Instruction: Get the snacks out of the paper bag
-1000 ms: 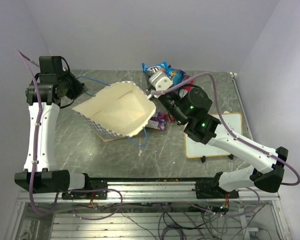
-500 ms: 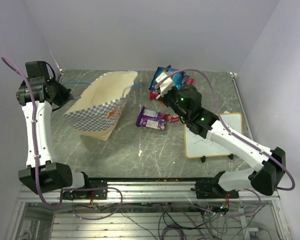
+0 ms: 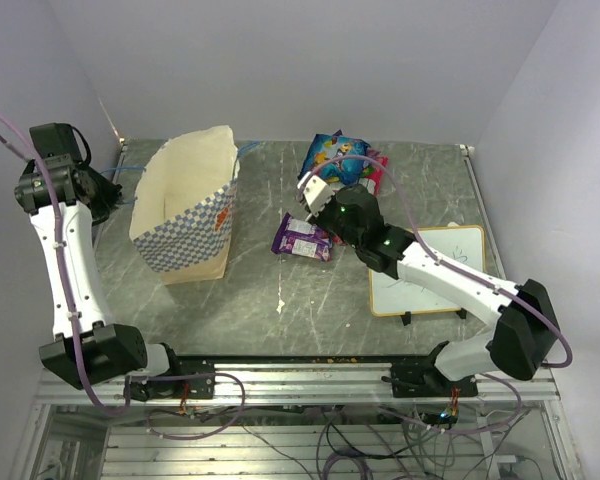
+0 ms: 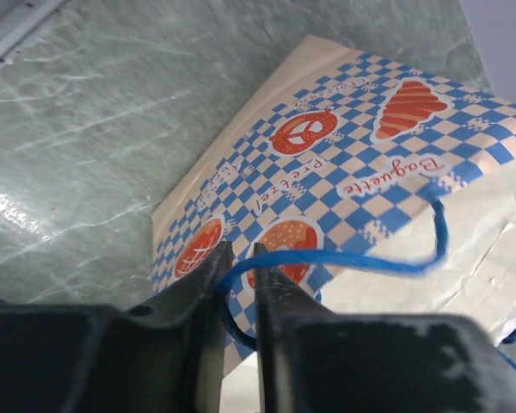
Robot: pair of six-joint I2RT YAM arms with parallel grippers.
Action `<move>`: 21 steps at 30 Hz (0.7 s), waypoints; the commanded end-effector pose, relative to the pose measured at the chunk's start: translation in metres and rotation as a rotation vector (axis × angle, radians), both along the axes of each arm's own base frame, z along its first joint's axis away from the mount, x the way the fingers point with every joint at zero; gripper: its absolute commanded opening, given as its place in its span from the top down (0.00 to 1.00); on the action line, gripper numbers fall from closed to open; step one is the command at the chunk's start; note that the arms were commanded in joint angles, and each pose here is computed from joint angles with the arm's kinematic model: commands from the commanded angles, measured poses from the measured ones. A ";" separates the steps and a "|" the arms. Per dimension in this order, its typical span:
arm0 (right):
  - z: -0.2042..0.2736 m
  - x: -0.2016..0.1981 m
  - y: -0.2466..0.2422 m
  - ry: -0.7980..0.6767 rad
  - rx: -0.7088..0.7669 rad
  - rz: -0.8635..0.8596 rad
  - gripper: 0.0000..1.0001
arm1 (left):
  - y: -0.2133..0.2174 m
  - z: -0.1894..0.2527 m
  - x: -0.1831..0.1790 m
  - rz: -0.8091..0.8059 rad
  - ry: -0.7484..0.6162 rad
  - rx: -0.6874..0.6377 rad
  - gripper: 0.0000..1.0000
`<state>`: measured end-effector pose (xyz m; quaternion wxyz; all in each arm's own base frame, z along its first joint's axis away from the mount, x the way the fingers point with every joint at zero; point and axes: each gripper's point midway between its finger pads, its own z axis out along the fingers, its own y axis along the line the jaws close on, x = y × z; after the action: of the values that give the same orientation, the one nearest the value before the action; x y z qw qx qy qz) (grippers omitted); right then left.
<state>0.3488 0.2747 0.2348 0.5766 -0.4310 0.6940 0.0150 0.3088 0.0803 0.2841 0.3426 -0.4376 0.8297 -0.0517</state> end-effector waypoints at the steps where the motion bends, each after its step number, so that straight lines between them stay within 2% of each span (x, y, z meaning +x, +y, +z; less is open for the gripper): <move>1: -0.029 -0.009 0.012 0.077 0.016 0.068 1.00 | 0.025 0.018 -0.022 0.082 0.039 0.121 0.61; 4: -0.044 -0.014 0.018 0.124 0.029 0.090 1.00 | 0.025 0.030 -0.027 0.091 0.005 0.134 0.40; 6: -0.056 -0.019 0.020 0.157 0.043 0.091 1.00 | 0.023 0.039 -0.029 0.084 -0.022 0.137 0.33; 10: -0.078 -0.029 0.023 0.212 0.048 0.095 1.00 | 0.019 0.058 -0.034 0.069 -0.051 0.149 0.26; 14: -0.093 -0.034 0.027 0.212 0.014 0.103 1.00 | 0.017 0.073 -0.039 0.053 -0.090 0.171 0.01; 21: -0.105 -0.026 0.038 0.226 -0.003 0.090 1.00 | 0.016 0.090 -0.052 0.024 -0.103 0.224 0.00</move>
<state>0.3109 0.3034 0.1233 0.4759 -0.4730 0.7361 0.0890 0.2704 0.0929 0.3597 0.4208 -0.4185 0.8049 0.0032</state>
